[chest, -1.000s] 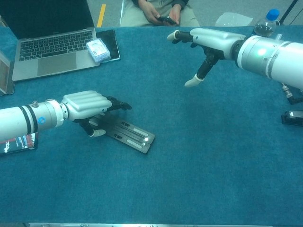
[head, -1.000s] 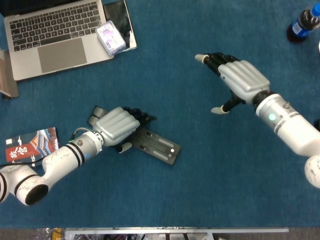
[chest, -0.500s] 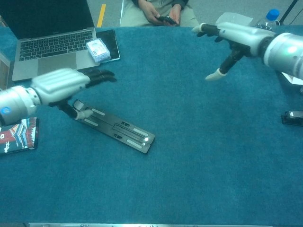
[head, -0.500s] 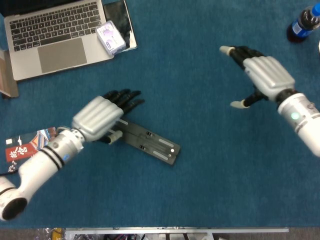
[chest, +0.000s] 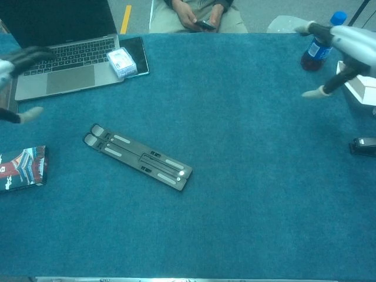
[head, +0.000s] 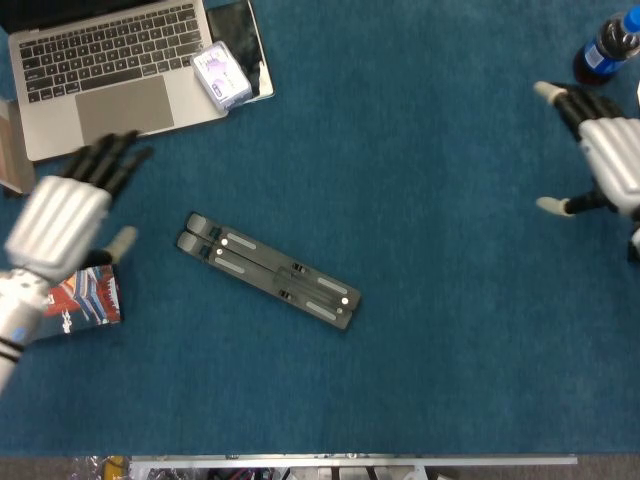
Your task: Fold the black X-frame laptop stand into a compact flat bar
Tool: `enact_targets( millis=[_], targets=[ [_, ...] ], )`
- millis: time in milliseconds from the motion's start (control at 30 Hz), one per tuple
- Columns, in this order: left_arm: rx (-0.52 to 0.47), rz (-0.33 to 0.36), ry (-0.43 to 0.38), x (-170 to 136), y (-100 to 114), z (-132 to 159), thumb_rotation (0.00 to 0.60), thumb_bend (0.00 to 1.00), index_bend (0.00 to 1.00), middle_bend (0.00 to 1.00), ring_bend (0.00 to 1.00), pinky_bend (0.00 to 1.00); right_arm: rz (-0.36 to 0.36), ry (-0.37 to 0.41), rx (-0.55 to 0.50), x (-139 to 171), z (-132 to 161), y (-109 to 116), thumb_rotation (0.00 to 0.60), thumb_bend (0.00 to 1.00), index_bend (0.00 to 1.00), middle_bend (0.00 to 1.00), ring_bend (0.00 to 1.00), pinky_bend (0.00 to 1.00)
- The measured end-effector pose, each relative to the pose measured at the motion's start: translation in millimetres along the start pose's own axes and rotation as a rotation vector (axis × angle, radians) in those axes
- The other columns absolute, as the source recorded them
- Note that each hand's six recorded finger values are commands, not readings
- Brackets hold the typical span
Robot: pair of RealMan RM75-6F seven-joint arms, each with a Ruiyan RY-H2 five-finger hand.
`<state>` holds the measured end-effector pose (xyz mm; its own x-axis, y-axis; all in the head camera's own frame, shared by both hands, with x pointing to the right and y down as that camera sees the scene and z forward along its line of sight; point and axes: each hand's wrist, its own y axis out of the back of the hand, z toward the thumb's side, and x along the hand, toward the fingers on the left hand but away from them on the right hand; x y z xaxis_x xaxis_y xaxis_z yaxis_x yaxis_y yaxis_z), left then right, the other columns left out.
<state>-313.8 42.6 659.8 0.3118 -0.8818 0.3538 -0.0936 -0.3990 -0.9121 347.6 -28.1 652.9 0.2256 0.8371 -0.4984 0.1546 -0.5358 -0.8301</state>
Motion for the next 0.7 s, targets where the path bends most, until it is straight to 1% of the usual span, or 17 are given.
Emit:
enact_targets(
  millis=[133,333,500,700],
  targets=[
    [0.012,0.035,0.084,-18.4,2.0,-26.6,0.6,0.35,0.0,0.02,0.01,0.13,-0.06,-0.051,0.036,19.9,-21.2,0.3,0.6,0.0,0.0,0.07,0.0,0.11],
    [-0.013,0.1,0.146,-37.7,4.0,-48.9,0.6,0.35,0.0,0.02,0.01,0.13,-0.136,-0.12,0.056,55.1,-45.0,-3.7,0.6,0.0,0.0,0.07,0.0,0.11],
    [-0.02,0.145,0.174,-54.9,3.2,-54.3,0.6,0.35,0.0,0.02,0.01,0.13,-0.202,-0.157,0.085,83.2,-55.1,-6.4,0.6,0.0,0.0,0.07,0.0,0.11],
    [-0.021,0.164,0.191,-77.2,-0.8,-54.2,0.6,0.35,0.0,0.02,0.01,0.12,-0.25,-0.211,0.133,115.2,-66.1,-13.1,0.6,0.0,0.0,0.07,0.0,0.11]
  ],
)
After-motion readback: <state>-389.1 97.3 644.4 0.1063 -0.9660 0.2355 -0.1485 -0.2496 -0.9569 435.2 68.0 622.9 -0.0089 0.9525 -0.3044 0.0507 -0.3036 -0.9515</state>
